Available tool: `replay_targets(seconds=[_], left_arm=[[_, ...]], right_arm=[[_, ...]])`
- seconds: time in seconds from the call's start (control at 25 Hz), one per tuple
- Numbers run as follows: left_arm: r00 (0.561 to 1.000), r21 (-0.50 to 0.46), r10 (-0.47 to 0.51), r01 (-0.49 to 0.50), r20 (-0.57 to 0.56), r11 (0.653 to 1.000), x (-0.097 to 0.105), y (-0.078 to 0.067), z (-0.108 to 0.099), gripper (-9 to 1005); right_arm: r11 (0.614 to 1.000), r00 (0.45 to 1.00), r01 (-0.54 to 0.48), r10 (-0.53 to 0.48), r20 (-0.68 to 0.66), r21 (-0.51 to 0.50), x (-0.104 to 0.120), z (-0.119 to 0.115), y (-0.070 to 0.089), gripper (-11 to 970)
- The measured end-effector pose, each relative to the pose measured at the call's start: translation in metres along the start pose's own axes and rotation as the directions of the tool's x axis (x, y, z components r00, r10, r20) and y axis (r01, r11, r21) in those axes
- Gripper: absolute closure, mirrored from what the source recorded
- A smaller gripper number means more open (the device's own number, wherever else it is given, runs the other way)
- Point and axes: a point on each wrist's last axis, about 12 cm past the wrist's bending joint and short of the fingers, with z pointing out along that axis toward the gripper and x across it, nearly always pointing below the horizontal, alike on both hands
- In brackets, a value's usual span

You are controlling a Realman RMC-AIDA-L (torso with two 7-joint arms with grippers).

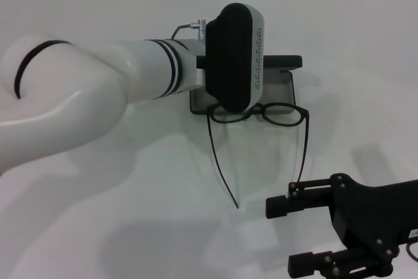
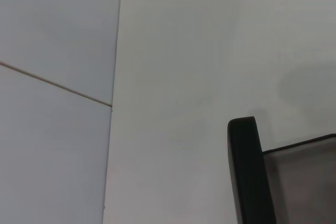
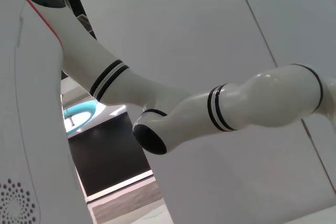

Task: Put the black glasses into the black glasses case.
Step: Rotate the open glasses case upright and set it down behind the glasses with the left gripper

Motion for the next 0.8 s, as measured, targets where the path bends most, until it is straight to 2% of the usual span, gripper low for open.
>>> replay_targets(seconds=[0.4, 0.6, 0.8], left_arm=[[1.0, -0.013, -0.011, 0.011, -0.008, 1.0, 0.005, -0.002, -0.002, 852], [1.0, -0.03, -0.029, 0.03, 0.005, 0.999, 0.003, -0.002, -0.009, 645], [0.998, -0.087, -0.051, 0.055, 0.045, 0.995, -0.004, 0.003, -0.026, 515]], right_arm=[[1.0, 1.0, -0.009, 0.009, -0.001, 0.015, 0.003, -0.001, 0.0, 269], [0.999, 1.0, -0.018, 0.018, -0.004, 0.028, 0.005, -0.002, 0.0, 269], [0.998, 1.0, -0.019, 0.02, -0.018, 0.06, 0.006, -0.003, -0.004, 270]])
